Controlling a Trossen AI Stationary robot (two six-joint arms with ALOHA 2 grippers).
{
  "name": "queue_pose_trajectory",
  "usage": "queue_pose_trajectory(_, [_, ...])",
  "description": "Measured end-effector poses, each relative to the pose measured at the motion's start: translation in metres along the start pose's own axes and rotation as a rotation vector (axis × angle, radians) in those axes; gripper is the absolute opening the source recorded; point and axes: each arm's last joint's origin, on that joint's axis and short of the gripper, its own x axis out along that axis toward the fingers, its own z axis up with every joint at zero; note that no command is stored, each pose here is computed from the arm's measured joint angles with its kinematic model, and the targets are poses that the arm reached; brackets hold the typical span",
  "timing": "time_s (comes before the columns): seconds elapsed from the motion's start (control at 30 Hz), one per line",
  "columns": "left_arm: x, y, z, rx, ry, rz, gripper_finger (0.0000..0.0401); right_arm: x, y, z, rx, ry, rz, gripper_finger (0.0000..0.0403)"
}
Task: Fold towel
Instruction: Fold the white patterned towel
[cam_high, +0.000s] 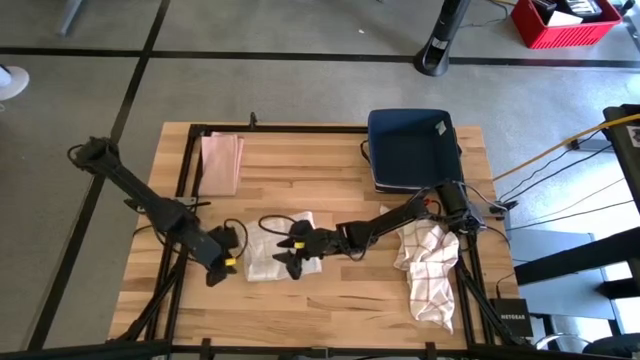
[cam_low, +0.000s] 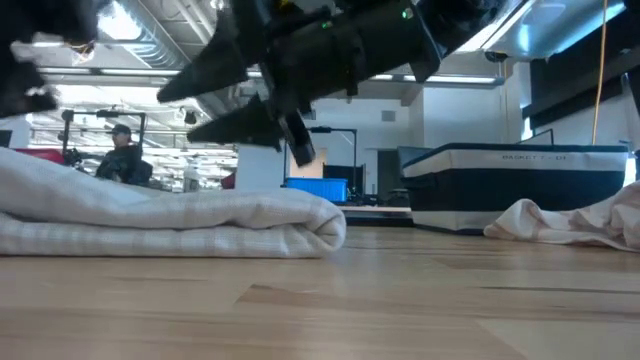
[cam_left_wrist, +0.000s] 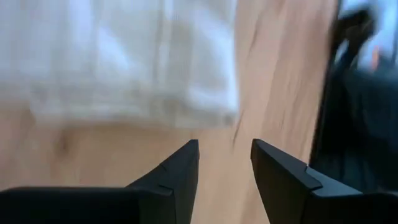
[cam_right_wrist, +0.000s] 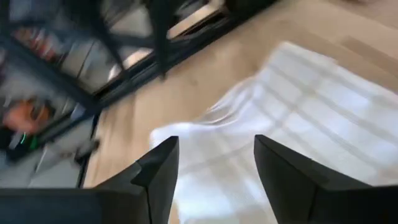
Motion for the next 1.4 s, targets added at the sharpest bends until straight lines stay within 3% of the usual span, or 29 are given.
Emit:
queue_pose_trajectory(0.13, [-0.010, -0.003, 0.014, 0.064, -0.383, 0.043, 0.0140, -0.009, 0.001, 0.009, -0.199, 0.084, 0.047, 0.0205])
queue_pose_trajectory(0.27, [0.010, 0.003, 0.016, 0.106, -0.518, 0.090, 0.0140, -0.009, -0.004, -0.001, -0.386, 0.174, 0.024, 0.0204])
queue_pose_trajectory(0.4, [0.040, 0.017, 0.010, 0.099, -0.487, 0.154, 0.0140, 0.003, -0.010, -0.025, -0.486, 0.230, 0.044, 0.0204])
queue_pose_trajectory(0.53, [0.063, 0.029, -0.001, 0.094, -0.336, 0.234, 0.0140, 0.011, -0.017, -0.046, -0.600, 0.293, 0.050, 0.0204])
queue_pose_trajectory(0.63, [0.076, 0.041, -0.012, 0.060, -0.209, 0.307, 0.0140, 0.012, -0.021, -0.050, -0.624, 0.319, 0.042, 0.0204])
queue_pose_trajectory(0.77, [0.080, 0.044, -0.015, -0.014, -0.173, 0.341, 0.0140, 0.011, -0.020, -0.048, -0.624, 0.312, 0.040, 0.0204])
queue_pose_trajectory(0.93, [0.064, 0.029, -0.005, 0.015, -0.153, 0.260, 0.0140, 0.009, -0.012, -0.036, -0.622, 0.318, 0.032, 0.0204])
queue_pose_trajectory(1.1, [0.041, 0.004, 0.014, 0.049, -0.300, 0.094, 0.0140, -0.001, 0.006, -0.007, -0.612, 0.288, 0.032, 0.0204])
queue_pose_trajectory(1.23, [0.045, -0.005, 0.016, 0.077, -0.345, 0.043, 0.0140, -0.003, 0.004, 0.004, -0.623, 0.243, -0.073, 0.0204])
queue_pose_trajectory(1.4, [0.071, -0.006, 0.003, 0.076, -0.246, 0.070, 0.0140, 0.001, -0.023, 0.006, -0.625, 0.231, -0.249, 0.0204])
